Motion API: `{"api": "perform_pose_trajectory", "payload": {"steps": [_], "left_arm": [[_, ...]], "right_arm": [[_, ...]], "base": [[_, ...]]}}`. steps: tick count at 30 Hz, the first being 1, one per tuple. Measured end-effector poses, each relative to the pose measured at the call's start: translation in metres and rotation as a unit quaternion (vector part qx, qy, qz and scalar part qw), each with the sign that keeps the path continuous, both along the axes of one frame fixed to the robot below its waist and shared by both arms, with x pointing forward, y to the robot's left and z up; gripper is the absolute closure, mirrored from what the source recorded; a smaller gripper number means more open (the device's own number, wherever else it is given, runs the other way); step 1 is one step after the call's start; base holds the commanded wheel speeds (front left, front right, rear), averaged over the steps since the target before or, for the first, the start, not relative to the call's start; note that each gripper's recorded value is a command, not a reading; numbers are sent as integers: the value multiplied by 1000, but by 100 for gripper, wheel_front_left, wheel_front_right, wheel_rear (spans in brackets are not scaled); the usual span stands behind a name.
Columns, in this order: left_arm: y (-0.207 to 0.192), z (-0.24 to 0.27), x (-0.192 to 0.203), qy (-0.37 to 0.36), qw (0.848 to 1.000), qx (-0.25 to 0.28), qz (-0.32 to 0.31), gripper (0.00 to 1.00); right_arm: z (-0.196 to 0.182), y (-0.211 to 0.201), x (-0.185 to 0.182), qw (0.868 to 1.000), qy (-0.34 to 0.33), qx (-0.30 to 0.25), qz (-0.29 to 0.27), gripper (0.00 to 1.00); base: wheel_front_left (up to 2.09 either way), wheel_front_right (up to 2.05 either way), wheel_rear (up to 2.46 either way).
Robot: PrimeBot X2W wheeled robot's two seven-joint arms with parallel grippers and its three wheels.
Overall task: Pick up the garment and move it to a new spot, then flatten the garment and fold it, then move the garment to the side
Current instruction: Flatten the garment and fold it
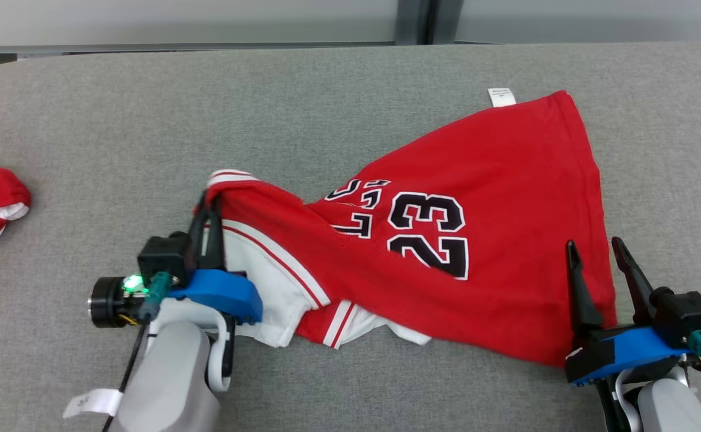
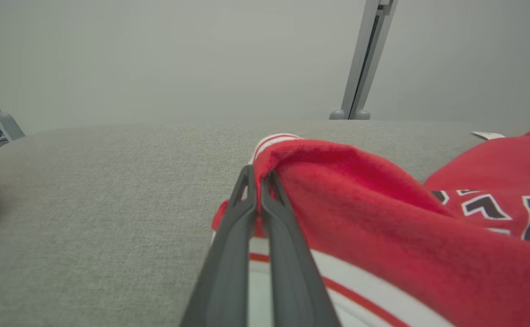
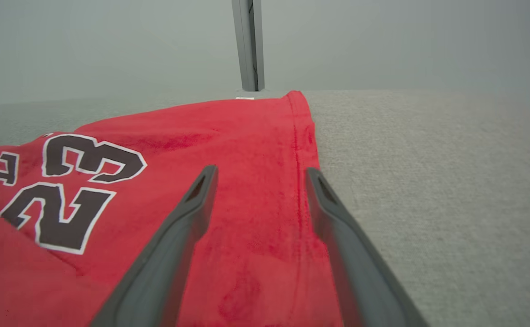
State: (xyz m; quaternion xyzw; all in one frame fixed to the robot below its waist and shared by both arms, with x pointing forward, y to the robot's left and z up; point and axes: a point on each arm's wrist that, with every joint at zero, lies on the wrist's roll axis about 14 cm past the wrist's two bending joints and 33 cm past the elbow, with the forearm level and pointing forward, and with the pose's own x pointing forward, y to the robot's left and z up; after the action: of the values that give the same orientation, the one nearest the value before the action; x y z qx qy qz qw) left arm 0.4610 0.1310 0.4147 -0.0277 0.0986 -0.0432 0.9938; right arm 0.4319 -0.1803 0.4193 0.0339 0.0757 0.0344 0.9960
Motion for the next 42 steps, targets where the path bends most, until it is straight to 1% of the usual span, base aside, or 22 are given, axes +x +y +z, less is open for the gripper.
{"api": "perform_pose_trajectory", "payload": {"steps": [2, 5, 6, 7, 13, 15, 16, 18, 21, 27, 32, 39, 42], "left_arm": [[10, -2, 5, 6, 1000, 7, 21, 100], [24, -10, 2, 22, 999, 14, 43, 100], [28, -10, 1, 23, 998, 18, 48, 57], [32, -10, -1, 26, 998, 21, 54, 0], [56, -6, -26, 25, 995, 21, 95, 0], [60, 6, -34, 4, 995, 21, 100, 0], [58, 16, -35, -13, 995, 27, 92, 0], [52, 22, -47, -25, 996, 32, 74, 0], [46, 13, -75, -12, 998, 30, 62, 0], [41, 4, -110, 3, 998, 18, 54, 0], [29, -1, -121, 12, 999, 5, 38, 0], [26, -4, -123, 18, 999, 3, 34, 0], [24, -6, -122, 21, 999, 2, 32, 0]], "right_arm": [[2, -2, 0, 1000, -2, -1, -3, 0], [6, -3, -2, 1000, -7, 1, -5, 0], [8, -2, -3, 1000, -9, 2, -5, 0], [11, -1, -3, 1000, -12, 3, -5, 0], [30, 8, -6, 999, -36, 9, 5, 0], [37, 13, -9, 999, -44, 4, 13, 0], [41, 13, -11, 999, -49, 3, 14, 0], [45, 13, -18, 998, -54, 0, 13, 0], [48, 11, -29, 998, -55, -3, 12, 0], [38, 13, -55, 999, -37, 1, 14, 0], [30, 10, -68, 1000, -23, 3, 7, 0], [27, 8, -69, 1000, -20, 6, 4, 0], [18, 11, -71, 1000, -4, 6, 8, 0]], "base": [[0, 0, 0], [0, 0, 0], [0, 0, 0], [0, 0, 0], [0, 0, 0], [0, 0, 0], [0, 0, 0], [0, 0, 0], [0, 0, 0], [0, 0, 0], [0, 0, 0], [0, 0, 0], [0, 0, 0]]}}
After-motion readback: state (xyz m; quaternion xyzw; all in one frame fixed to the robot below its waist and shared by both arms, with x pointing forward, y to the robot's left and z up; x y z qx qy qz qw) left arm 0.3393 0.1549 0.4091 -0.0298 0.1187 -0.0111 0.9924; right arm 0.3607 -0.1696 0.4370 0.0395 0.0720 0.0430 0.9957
